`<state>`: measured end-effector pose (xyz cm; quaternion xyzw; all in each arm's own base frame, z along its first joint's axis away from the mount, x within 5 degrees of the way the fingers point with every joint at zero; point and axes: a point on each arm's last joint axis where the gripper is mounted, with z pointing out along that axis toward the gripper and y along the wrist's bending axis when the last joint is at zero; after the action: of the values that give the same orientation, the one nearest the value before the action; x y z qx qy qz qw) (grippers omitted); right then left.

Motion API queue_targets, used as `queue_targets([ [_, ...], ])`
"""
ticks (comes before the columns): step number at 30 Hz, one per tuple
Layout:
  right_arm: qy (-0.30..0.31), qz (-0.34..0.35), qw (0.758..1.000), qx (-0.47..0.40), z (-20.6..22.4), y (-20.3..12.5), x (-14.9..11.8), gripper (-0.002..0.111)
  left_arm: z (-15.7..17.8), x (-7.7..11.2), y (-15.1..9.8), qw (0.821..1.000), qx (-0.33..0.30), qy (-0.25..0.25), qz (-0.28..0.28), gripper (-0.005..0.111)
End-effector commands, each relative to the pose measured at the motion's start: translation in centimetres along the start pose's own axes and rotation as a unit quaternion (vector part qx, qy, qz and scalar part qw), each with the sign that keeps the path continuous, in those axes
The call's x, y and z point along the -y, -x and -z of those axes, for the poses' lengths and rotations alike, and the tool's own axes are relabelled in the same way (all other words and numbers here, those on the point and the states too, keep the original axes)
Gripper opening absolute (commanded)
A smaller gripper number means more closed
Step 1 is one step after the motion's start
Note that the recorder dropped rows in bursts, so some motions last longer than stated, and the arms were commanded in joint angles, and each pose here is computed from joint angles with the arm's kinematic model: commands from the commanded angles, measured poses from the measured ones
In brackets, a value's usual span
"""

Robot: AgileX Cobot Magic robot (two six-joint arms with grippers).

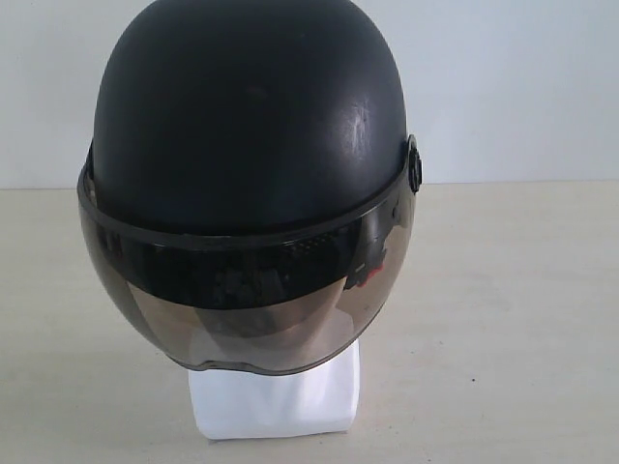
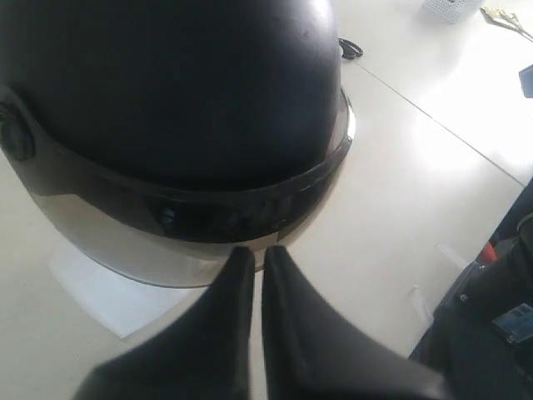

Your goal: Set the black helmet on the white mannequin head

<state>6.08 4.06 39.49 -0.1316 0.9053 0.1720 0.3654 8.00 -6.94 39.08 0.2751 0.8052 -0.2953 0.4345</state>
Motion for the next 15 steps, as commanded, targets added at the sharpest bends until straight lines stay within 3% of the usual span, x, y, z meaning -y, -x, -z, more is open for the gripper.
queue_targets([
  [1, 0.003, 0.002, 1.000, 0.004, 0.1, -0.1, 0.0, 0.000, 0.1, 0.1, -0.1, 1.000, 0.003, -0.002, 0.002, 0.004],
  [5, 0.003, 0.002, 1.000, 0.004, 0.1, -0.1, 0.0, 0.000, 0.2, -0.1, 0.1, 1.000, 0.018, 0.021, -0.013, 0.004],
  [7, 0.003, 0.002, 1.000, 0.004, 0.1, -0.1, 0.0, 0.000, 1.5, -0.3, -0.4, 0.994, 0.029, 0.087, -0.062, 0.004],
  [8, 0.003, 0.002, 1.000, 0.004, 0.1, -0.1, 0.0, 0.000, 3.2, -0.3, -1.2, 0.979, 0.029, 0.163, -0.121, 0.004],
  [11, 0.003, 0.002, 1.000, 0.004, 0.1, -0.1, 0.0, 0.000, 6.8, 0.7, -2.6, 0.937, 0.064, 0.275, -0.206, 0.004],
  [13, 0.003, 0.002, 1.000, 0.004, 0.1, -0.1, 0.0, 0.000, 8.1, 1.7, -3.6, 0.925, 0.115, 0.287, -0.222, 0.004],
  [15, 0.003, 0.002, 1.000, 0.004, 0.1, -0.1, 0.0, 0.000, 8.0, 2.1, -5.2, 0.924, 0.138, 0.283, -0.217, 0.004],
])
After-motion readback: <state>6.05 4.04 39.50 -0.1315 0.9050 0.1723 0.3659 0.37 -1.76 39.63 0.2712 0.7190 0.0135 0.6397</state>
